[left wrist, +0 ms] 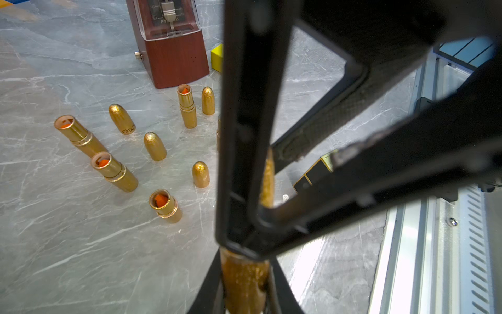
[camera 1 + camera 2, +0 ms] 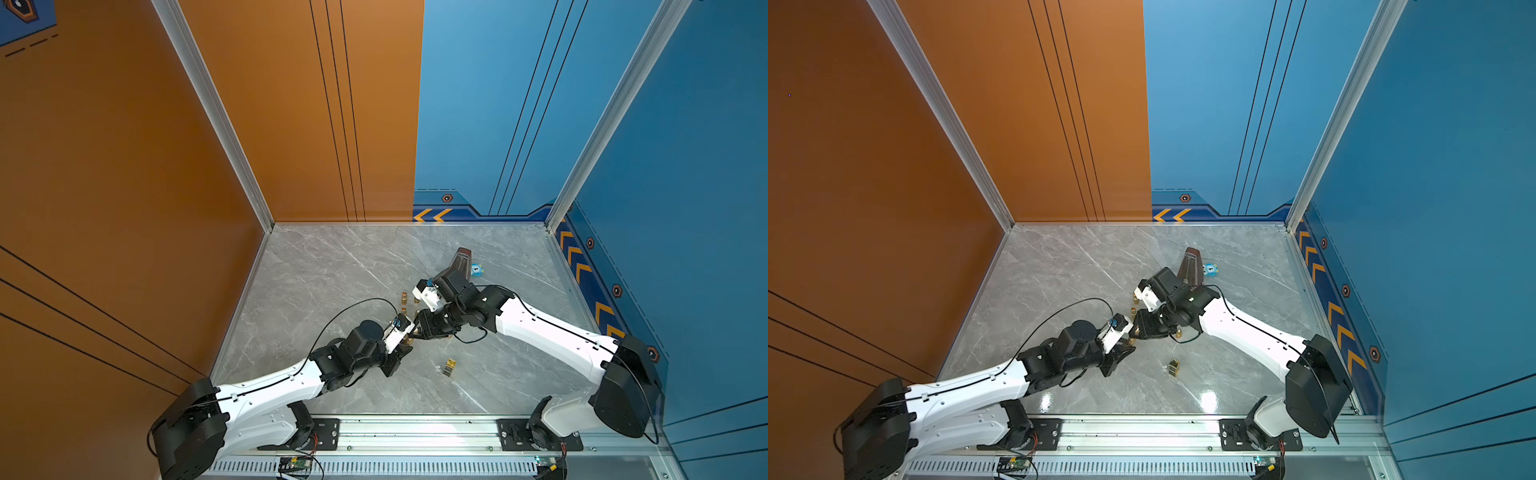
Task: Open the lipstick cap
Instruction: Open the cover of the lipstick.
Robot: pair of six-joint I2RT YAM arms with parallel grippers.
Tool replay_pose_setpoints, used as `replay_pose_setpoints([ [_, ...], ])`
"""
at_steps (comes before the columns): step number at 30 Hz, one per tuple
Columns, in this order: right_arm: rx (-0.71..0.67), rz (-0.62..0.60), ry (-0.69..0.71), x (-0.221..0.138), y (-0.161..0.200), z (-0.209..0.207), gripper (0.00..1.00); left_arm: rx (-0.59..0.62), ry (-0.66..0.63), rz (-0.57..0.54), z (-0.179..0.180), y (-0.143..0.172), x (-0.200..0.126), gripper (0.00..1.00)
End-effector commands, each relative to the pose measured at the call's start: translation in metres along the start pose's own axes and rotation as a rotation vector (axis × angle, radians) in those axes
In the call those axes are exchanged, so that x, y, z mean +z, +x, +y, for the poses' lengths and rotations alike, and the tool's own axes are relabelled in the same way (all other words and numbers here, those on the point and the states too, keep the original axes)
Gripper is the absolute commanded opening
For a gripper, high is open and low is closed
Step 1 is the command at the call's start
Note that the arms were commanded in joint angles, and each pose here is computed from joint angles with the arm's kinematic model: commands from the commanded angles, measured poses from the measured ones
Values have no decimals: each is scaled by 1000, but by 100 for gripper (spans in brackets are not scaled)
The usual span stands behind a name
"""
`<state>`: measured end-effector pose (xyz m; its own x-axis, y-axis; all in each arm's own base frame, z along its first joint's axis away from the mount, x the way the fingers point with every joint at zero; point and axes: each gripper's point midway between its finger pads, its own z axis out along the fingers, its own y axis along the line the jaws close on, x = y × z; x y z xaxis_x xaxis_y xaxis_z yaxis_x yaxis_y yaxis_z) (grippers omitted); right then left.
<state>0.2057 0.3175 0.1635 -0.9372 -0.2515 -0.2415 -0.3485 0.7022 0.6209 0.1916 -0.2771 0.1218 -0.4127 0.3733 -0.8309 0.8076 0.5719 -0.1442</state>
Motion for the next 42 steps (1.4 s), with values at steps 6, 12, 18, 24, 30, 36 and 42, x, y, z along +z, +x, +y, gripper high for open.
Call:
replay_pose_setpoints([
  [6, -4, -13, 11, 4, -1, -4, 24, 24, 2, -24, -3, -15, -3, 0],
  [12, -20, -44, 46, -4, -4, -9, 20, 24, -15, 15, 1, -5, -5, 0],
  [18, -10, -81, 52, -18, -9, -13, 20, 27, -69, 65, 10, 9, -11, 0],
  [24, -5, -95, 44, -27, -9, -13, 20, 29, -90, 78, 13, 17, -16, 0],
  [30, 2, -110, 31, -34, -9, -13, 21, 32, -96, 93, 14, 19, -17, 0],
  [36, 20, -110, 51, -33, -6, -22, 21, 35, -98, 84, 15, 18, -20, 0],
  [42, 13, -88, 214, -18, 7, -48, 21, 22, -133, 64, 21, 20, -25, 0],
])
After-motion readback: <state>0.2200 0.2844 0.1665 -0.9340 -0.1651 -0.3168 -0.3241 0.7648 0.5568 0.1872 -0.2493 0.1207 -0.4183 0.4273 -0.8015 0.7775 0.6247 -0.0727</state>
